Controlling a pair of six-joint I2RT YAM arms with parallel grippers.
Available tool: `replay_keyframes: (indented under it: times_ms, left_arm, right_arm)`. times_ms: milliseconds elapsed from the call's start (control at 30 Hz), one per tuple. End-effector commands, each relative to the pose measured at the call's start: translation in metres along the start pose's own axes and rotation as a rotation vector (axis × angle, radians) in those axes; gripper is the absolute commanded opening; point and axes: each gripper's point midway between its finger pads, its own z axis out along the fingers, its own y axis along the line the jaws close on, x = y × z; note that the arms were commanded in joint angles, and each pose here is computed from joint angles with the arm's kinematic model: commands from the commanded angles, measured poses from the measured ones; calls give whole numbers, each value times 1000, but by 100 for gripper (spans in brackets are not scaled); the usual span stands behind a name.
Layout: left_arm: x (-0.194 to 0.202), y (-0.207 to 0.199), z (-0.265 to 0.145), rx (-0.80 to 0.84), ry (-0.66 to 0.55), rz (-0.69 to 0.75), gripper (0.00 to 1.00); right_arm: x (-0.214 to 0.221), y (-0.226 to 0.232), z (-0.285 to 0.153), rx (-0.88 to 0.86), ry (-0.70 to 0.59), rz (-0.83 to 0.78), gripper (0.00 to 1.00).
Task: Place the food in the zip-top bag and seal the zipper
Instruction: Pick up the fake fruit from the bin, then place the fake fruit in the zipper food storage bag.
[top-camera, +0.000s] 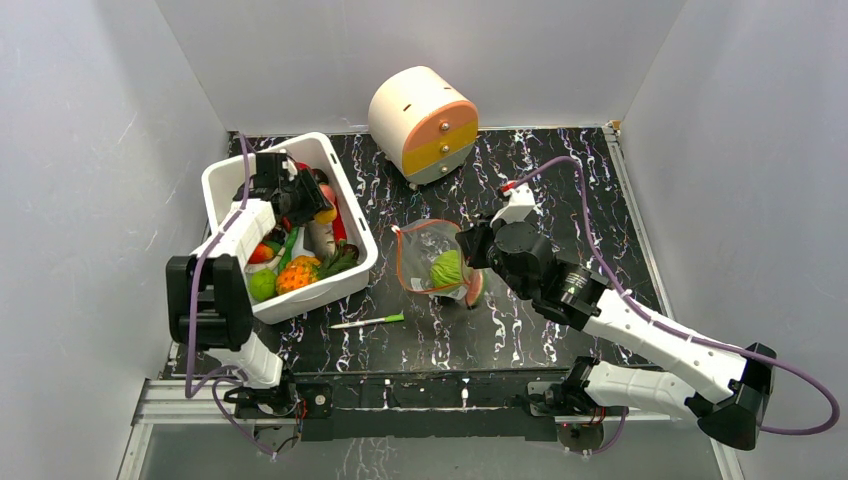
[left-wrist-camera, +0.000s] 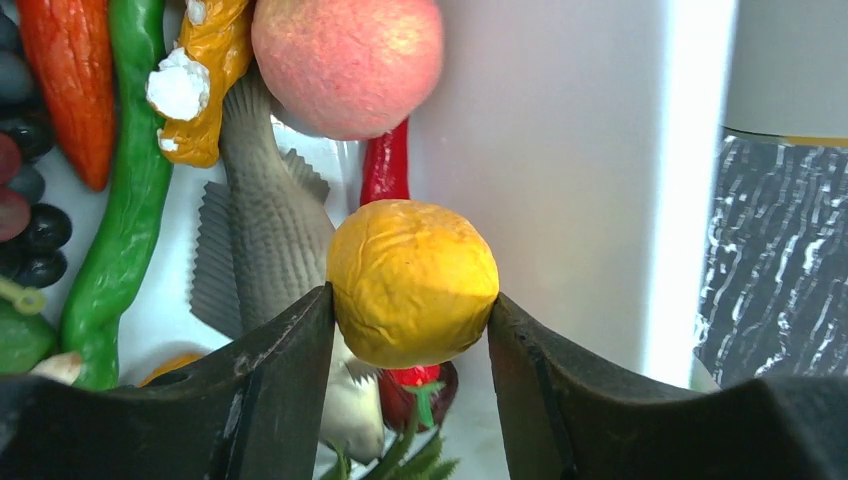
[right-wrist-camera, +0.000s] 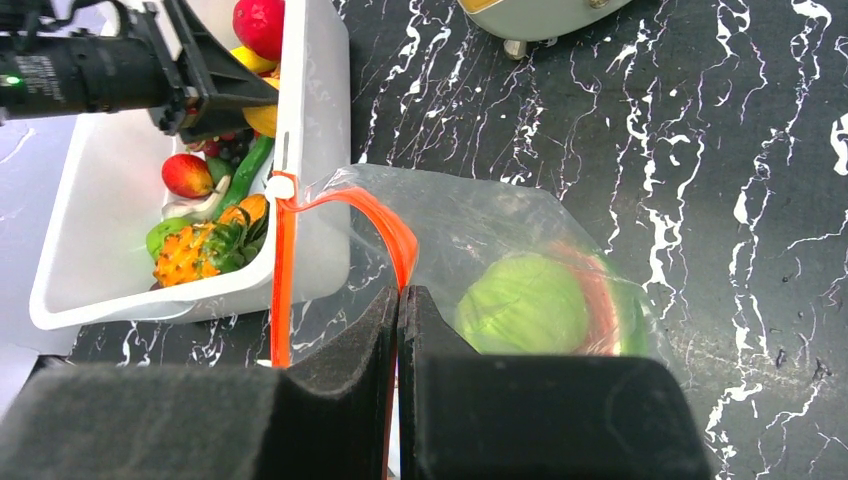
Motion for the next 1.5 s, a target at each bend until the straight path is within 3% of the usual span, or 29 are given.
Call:
replay_keyframes:
  times_ms: [0,300,667,1133,1467]
  left_arm:
    - [-5,-9,-43,29,-59,23,42]
    - [2,-20,-80,85,-79,59,42]
    - [35,-75,-145,410,11,118,40]
    - [71,-110,-177,590,102,174,38]
    - [117,-168,-198,727,152,235,37]
  right_arm:
    - [-25,19,2,-53,-80,60,0]
    - [-20,22,9,-54,-69,89,0]
    - [-27,28,20,-41,-102,138,0]
    - [-21,49,32,-90,-46,183,0]
    - [-20,54,34,-105,-35,200,0]
